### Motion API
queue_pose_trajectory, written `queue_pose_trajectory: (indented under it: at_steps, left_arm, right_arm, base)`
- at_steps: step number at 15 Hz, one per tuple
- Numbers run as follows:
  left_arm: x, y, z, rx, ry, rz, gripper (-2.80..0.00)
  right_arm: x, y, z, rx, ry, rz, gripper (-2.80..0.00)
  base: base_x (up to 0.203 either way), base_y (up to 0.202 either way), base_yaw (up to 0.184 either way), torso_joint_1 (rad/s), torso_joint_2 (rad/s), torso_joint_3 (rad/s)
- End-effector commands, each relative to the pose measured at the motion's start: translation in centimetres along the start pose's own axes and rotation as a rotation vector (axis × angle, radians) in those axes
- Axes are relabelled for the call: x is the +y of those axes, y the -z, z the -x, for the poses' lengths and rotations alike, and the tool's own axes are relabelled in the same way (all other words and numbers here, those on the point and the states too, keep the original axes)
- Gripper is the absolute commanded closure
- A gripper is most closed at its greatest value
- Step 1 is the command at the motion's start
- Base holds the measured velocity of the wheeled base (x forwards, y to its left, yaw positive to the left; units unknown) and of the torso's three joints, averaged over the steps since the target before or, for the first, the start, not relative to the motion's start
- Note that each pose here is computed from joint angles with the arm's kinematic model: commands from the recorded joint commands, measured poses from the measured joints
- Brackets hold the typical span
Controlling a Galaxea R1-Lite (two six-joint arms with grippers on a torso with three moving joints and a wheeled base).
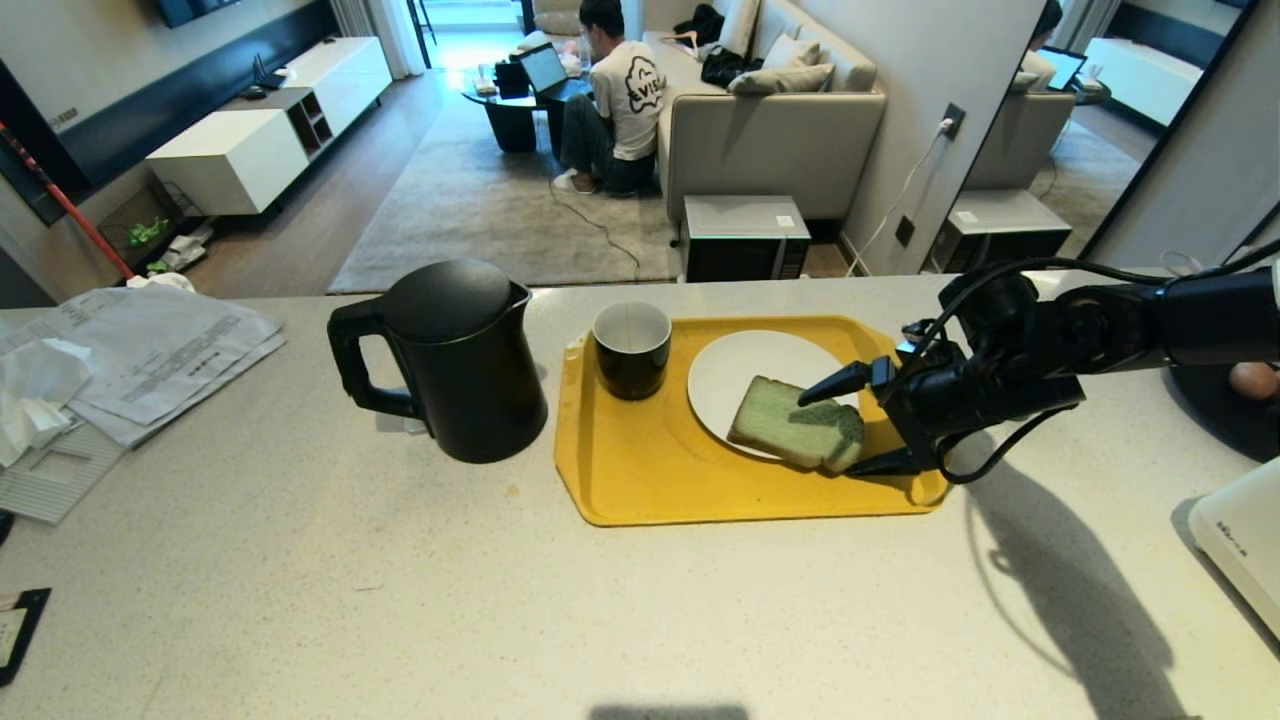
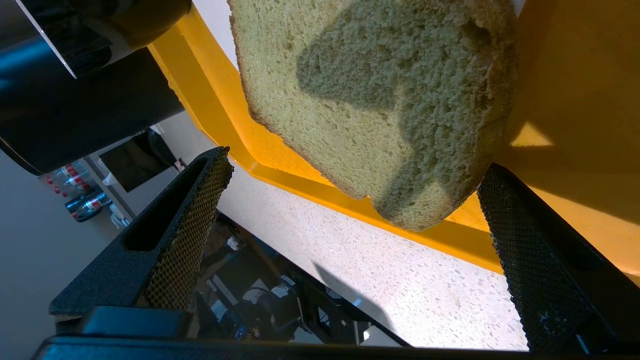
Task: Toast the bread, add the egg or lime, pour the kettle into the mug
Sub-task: Pick up the bread slice
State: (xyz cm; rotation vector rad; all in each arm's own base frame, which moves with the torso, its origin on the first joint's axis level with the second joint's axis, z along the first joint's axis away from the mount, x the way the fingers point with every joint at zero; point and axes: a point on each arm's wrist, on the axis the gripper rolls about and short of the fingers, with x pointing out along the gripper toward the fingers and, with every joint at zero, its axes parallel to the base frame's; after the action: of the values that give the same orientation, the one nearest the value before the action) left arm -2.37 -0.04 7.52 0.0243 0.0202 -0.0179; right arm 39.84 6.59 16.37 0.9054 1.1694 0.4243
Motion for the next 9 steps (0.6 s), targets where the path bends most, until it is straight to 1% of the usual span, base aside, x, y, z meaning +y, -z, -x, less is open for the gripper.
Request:
queue_pose_trajectory:
  at_steps: [1,4,7,9]
  left_arm:
    - [0.0,0.0,0.0,0.001,-0.001,0.000,0.00]
    - [0.0,0.0,0.0,0.001,0.000,0.000,0.00]
    - [0.0,0.0,0.0,0.001,0.000,0.000,0.00]
    - [0.0,0.0,0.0,0.001,0.000,0.000,0.00]
  right_arm:
    - [-0.1,0.0,-0.2,0.014,-0.004,-0.010,-2.80]
    - [-0.3,-0.2,-0.4,0.015,-0.006,-0.021,-2.80]
    - [0.1,-0.7,-0.6,0.017,-0.028,-0.025,-2.80]
    - [0.4,-1.0,-0.6,0.025,-0.053,-0.054,-2.80]
  base:
    - [0.000,0.000,0.000,0.000,0.00,0.000]
    - [0.000,0.000,0.000,0.000,0.00,0.000]
    - [0.000,0.000,0.000,0.000,0.00,0.000]
    - [0.000,0.000,0.000,0.000,0.00,0.000]
